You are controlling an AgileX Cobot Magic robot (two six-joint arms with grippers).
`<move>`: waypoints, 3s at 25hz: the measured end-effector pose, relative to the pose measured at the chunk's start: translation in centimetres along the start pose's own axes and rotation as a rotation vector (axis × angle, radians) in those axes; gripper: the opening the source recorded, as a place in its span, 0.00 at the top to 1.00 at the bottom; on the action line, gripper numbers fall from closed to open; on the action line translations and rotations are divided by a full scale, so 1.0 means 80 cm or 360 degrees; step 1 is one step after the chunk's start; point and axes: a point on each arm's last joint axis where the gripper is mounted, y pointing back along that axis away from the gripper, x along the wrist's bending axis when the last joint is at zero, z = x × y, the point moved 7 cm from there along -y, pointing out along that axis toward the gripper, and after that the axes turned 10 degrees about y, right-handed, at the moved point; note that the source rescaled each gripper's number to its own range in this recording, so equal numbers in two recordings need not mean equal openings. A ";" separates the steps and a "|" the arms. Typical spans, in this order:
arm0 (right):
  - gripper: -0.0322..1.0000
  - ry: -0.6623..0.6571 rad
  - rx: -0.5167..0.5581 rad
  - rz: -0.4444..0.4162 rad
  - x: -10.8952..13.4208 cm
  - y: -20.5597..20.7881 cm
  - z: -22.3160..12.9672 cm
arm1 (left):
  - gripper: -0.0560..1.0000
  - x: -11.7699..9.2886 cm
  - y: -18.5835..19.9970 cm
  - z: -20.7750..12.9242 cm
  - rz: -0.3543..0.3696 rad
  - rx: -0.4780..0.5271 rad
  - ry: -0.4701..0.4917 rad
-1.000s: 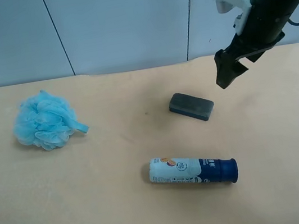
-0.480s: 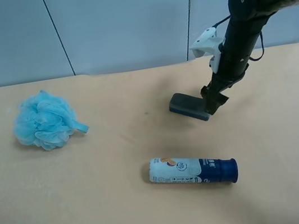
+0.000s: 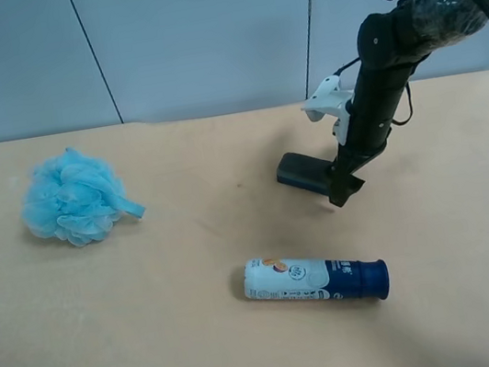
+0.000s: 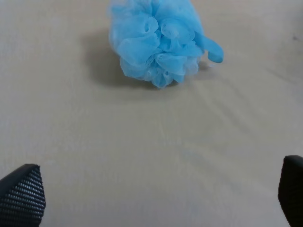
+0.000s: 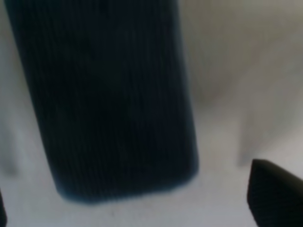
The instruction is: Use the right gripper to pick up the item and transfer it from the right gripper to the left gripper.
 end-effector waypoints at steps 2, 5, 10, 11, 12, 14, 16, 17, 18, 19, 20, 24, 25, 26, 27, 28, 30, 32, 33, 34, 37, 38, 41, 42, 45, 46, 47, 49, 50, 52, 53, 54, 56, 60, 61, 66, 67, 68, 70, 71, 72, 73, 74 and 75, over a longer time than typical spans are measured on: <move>0.00 0.0003 -0.0039 0.0004 -0.004 -0.001 0.009 | 0.00 0.000 0.000 0.000 0.0000 0.0000 0.0000; 0.00 -0.0001 -0.0090 0.0003 -0.009 -0.001 0.020 | 0.00 0.000 0.000 0.000 0.0000 0.0000 0.0000; 0.00 0.0015 -0.0115 0.0009 -0.011 -0.006 0.025 | 0.00 0.000 0.000 0.000 0.0000 0.0000 0.0000; 0.00 0.0016 -0.0115 0.0009 -0.011 -0.007 0.025 | 0.00 0.000 0.000 0.000 0.0000 0.0000 0.0000; 0.00 0.0015 -0.0118 0.0006 -0.011 -0.007 0.025 | 0.00 0.000 0.000 0.000 0.0000 0.0000 0.0000; 0.00 0.0018 -0.0116 0.0002 -0.012 -0.008 0.025 | 0.00 0.000 0.000 0.000 0.0000 0.0000 0.0000; 0.00 0.0026 -0.0123 -0.0010 -0.013 -0.008 0.026 | 0.00 0.000 0.000 0.000 0.0000 0.0000 0.0000; 0.00 0.0033 -0.0124 -0.0017 -0.014 -0.008 0.026 | 0.00 0.000 0.000 0.000 0.0000 0.0000 0.0000; 0.00 0.0032 -0.0127 -0.0021 -0.014 -0.008 0.026 | 0.00 0.000 0.000 0.000 0.0000 0.0000 0.0000; 0.00 0.0032 -0.0126 -0.0021 -0.015 -0.008 0.026 | 0.00 0.000 0.000 0.000 0.0000 0.0000 0.0000; 0.00 0.0033 -0.0129 -0.0026 -0.015 -0.008 0.026 | 0.00 0.000 0.000 0.000 0.0000 0.0000 0.0000; 0.00 0.0035 -0.0129 -0.0029 -0.015 -0.008 0.026 | 0.00 0.000 0.000 0.000 0.0000 0.0000 0.0000; 0.00 0.0035 -0.0129 -0.0029 -0.015 -0.008 0.026 | 0.00 0.000 0.000 0.000 0.0000 0.0000 0.0000; 0.01 0.0035 -0.0129 -0.0029 -0.015 -0.008 0.026 | 0.00 0.000 0.000 0.000 0.0000 0.0000 0.0000; 0.01 0.0035 -0.0129 -0.0029 -0.015 -0.008 0.026 | 0.00 0.000 0.000 0.000 0.0000 0.0000 0.0000; 0.02 0.0035 -0.0129 -0.0029 -0.015 -0.008 0.026 | 0.00 0.000 0.000 0.000 0.0000 0.0000 0.0000; 0.03 0.0035 -0.0128 -0.0027 -0.015 -0.008 0.026 | 0.00 0.000 0.000 0.000 0.0000 0.0000 0.0000; 0.04 0.0035 -0.0125 -0.0022 -0.015 -0.008 0.026 | 0.00 0.000 0.000 0.000 0.0000 0.0000 0.0000; 0.06 0.0035 -0.0121 -0.0017 -0.014 -0.008 0.026 | 0.00 0.000 0.000 0.000 0.0000 0.0000 0.0000; 0.09 0.0035 -0.0121 -0.0016 -0.014 -0.008 0.025 | 0.00 0.000 0.000 0.000 0.0000 0.0000 0.0000; 0.29 0.0035 -0.0121 -0.0016 -0.014 -0.008 0.025 | 0.00 0.000 0.000 0.000 0.0000 0.0000 0.0000; 0.40 0.0035 -0.0121 -0.0016 -0.014 -0.008 0.025 | 0.00 0.000 0.000 0.000 0.0000 0.0000 0.0000; 0.74 0.0035 -0.0121 -0.0016 -0.014 -0.008 0.025 | 0.00 0.000 0.000 0.000 0.0000 0.0000 0.0000; 0.86 0.0035 -0.0120 -0.0015 -0.014 -0.008 0.025 | 0.00 0.000 0.000 0.000 0.0000 0.0000 0.0000; 0.97 0.0030 -0.0120 -0.0015 -0.014 -0.008 0.025 | 0.00 0.000 0.000 0.000 0.0000 0.0000 0.0000; 0.97 0.0030 -0.0120 -0.0015 -0.014 -0.008 0.025 | 0.00 0.000 0.000 0.000 0.0000 0.0000 0.0000; 0.97 0.0028 -0.0120 -0.0015 -0.014 -0.008 0.025 | 0.00 0.000 0.000 0.000 0.0000 0.0000 0.0000; 0.97 0.0021 -0.0120 -0.0015 -0.014 -0.008 0.025 | 0.00 0.000 0.000 0.000 0.0000 0.0000 0.0000; 0.97 0.0020 -0.0120 -0.0015 -0.014 -0.008 0.025 | 0.00 0.000 0.000 0.000 0.0000 0.0000 0.0000; 0.97 0.0020 -0.0120 -0.0015 -0.014 -0.008 0.025 | 0.00 0.000 0.000 0.000 0.0000 0.0000 0.0000; 0.97 0.0020 -0.0120 -0.0015 -0.014 -0.008 0.025 | 0.00 0.000 0.000 0.000 0.0000 0.0000 0.0000; 0.97 0.0020 -0.0120 -0.0015 -0.014 -0.008 0.025 | 0.00 0.000 0.000 0.000 0.0000 0.0000 0.0000; 0.97 0.0020 -0.0127 -0.0021 -0.014 -0.004 0.026 | 0.00 0.000 0.000 0.000 0.0000 0.0000 0.0000; 0.97 0.0033 -0.0153 -0.0037 -0.013 0.026 0.030 | 0.00 0.000 0.000 0.000 0.0000 0.0000 0.0000; 0.97 0.0037 -0.0166 -0.0049 -0.013 0.035 0.031 | 0.00 0.000 0.000 0.000 0.0000 0.0000 0.0000; 0.97 0.0055 -0.0245 -0.0127 -0.013 0.084 0.038 | 0.00 0.000 0.000 0.000 0.0000 0.0000 0.0000; 0.97 0.0060 -0.0262 -0.0143 -0.012 0.094 0.040 | 0.00 0.000 0.000 0.000 0.0000 0.0000 0.0000; 0.97 0.0062 -0.0276 -0.0156 -0.012 0.101 0.041 | 0.00 0.000 0.000 0.000 0.0000 0.0000 0.0000; 0.97 0.0078 -0.0307 -0.0179 -0.006 0.118 0.047 | 0.00 0.000 0.000 0.000 0.0000 0.0000 0.0000; 0.97 0.0097 -0.0319 -0.0185 -0.001 0.126 0.051 | 0.00 0.000 0.000 0.000 0.0000 0.0000 0.0000; 0.97 0.0113 -0.0327 -0.0185 0.004 0.132 0.054 | 0.00 0.000 0.000 0.000 0.0000 0.0000 0.0000; 0.97 0.0130 -0.0340 -0.0191 0.009 0.139 0.058 | 0.00 0.000 0.000 0.000 0.0000 0.0000 0.0000; 0.97 0.0143 -0.0351 -0.0194 0.015 0.145 0.062 | 0.00 0.000 0.000 0.000 0.0000 0.0000 0.0000; 0.97 0.0156 -0.0354 -0.0194 0.020 0.151 0.064 | 0.00 0.000 0.000 0.000 0.0000 0.0000 0.0000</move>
